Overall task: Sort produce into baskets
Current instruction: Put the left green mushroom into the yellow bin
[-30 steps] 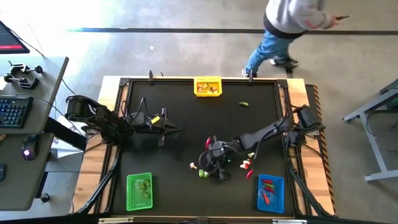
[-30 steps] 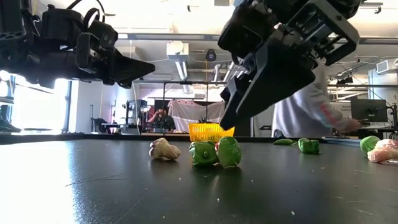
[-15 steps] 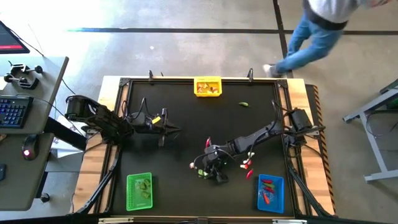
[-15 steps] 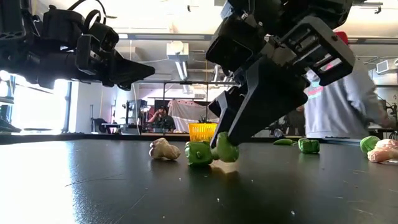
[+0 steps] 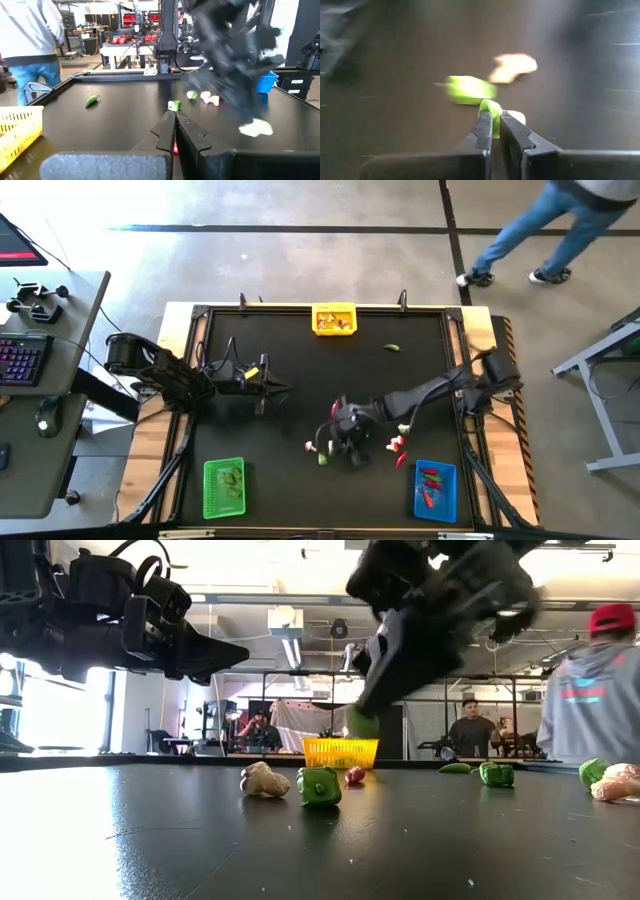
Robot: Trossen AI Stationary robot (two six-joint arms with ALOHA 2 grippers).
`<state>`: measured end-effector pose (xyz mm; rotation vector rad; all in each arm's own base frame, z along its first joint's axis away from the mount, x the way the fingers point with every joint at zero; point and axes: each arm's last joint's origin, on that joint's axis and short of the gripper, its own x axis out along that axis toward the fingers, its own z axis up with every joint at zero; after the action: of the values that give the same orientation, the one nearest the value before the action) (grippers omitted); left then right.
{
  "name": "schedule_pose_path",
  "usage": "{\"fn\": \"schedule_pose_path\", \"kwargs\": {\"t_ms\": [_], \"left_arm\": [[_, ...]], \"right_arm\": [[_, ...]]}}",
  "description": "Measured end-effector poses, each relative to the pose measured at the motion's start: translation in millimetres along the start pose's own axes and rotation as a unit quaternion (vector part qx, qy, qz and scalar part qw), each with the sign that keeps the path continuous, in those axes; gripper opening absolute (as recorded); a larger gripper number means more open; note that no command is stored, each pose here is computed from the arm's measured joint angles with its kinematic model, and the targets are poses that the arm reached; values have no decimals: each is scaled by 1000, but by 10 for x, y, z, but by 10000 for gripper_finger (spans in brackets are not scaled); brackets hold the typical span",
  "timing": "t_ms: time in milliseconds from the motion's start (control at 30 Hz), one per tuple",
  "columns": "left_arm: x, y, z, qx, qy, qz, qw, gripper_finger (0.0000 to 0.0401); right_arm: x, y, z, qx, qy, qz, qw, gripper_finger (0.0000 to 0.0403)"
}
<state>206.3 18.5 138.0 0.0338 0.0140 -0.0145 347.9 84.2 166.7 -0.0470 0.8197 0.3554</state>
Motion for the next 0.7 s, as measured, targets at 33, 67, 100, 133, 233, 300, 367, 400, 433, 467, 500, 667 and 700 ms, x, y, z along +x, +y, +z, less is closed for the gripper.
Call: {"fn": "schedule_pose_path", "kwargs": {"t_ms": [33,67,100,133,233,300,367,400,433,467,500,667,700], "left_arm": [[0,0,0,0,0,0,1000,0],[0,0,0,0,0,0,1000,0],[0,0,1,0,0,0,1000,0],[0,0,0,0,0,1,1000,0],[0,5,1,0,0,9,1000,0],[0,9,-1,-1,1,15,1000,0],[0,12,-1,-2,1,20,1000,0],[0,12,-4,-2,3,20,1000,0],[0,12,-7,-3,4,20,1000,0],[0,12,-9,-3,5,20,1000,0],[0,12,-13,-3,7,20,1000,0],[-1,21,-23,-1,12,25,1000,0],[-2,22,-23,-1,12,26,1000,0]], "right_arm": [[-98,-59,25,-3,0,-34,999,4],[-200,-131,50,-4,-1,-74,997,5],[-309,-216,80,-3,-6,-114,993,7],[-419,-317,107,1,-13,-151,988,8],[-708,-689,149,24,-38,-243,969,4],[-832,-975,127,44,-51,-285,956,3],[-932,-1267,70,73,-65,-314,944,3],[-976,-1412,37,86,-74,-325,939,3],[-1011,-1546,-15,101,-76,-335,934,2],[-1035,-1676,-81,113,-73,-342,930,2],[-1062,-1797,-144,124,-72,-350,926,2],[-1216,-2294,-383,181,-86,-359,912,1],[-1218,-2370,-434,192,-80,-356,911,1]]}}
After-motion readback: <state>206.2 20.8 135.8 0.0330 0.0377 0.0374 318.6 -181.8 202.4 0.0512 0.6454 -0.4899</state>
